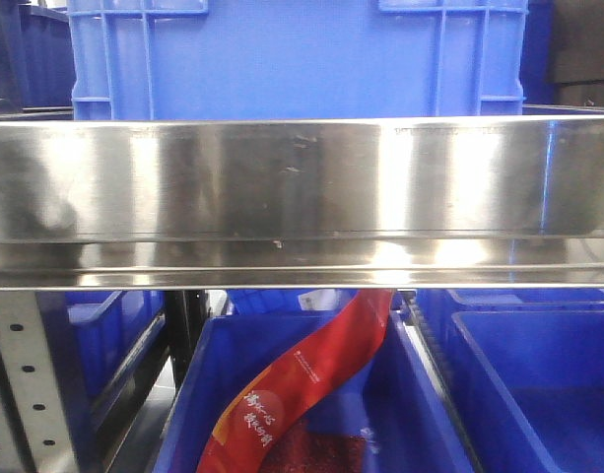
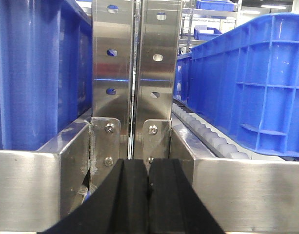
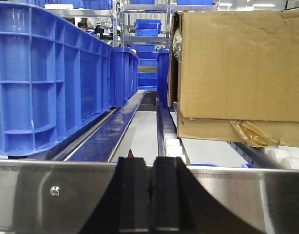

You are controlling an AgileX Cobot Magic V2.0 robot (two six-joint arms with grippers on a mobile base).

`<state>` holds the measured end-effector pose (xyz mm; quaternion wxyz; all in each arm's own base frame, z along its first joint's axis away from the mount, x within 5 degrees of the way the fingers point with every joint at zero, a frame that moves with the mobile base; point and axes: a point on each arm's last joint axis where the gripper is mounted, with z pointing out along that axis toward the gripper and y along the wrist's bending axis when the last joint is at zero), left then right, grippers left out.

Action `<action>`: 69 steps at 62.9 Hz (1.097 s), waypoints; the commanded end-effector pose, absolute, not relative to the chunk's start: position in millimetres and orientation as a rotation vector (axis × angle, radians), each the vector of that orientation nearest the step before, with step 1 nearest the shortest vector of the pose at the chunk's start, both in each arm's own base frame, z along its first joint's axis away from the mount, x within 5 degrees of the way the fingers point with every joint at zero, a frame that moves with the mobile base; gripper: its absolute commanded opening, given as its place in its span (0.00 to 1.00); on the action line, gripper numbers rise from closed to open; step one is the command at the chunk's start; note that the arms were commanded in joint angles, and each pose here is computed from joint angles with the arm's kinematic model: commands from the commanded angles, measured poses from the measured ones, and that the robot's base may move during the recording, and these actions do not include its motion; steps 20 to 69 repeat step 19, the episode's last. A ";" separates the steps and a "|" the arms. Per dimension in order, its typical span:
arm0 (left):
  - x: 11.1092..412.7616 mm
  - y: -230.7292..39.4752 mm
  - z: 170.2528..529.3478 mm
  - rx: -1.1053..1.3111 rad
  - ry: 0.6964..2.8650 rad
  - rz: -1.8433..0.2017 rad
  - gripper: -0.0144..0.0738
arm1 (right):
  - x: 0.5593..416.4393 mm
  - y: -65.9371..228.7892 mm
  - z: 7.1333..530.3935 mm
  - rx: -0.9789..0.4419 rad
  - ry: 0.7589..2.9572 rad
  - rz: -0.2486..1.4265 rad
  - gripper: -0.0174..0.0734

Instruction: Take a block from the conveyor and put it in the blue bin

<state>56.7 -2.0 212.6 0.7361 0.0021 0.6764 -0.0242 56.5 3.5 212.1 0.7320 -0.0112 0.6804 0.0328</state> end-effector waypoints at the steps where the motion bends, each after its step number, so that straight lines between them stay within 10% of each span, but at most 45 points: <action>1: 55.9 -1.7 215.6 -0.002 1.458 -0.054 0.04 | 55.9 2.9 214.5 -0.015 1.469 0.070 0.01; 69: 55.9 -1.7 215.6 -0.002 1.458 -0.054 0.04 | 55.9 2.9 214.5 -0.015 1.469 0.070 0.01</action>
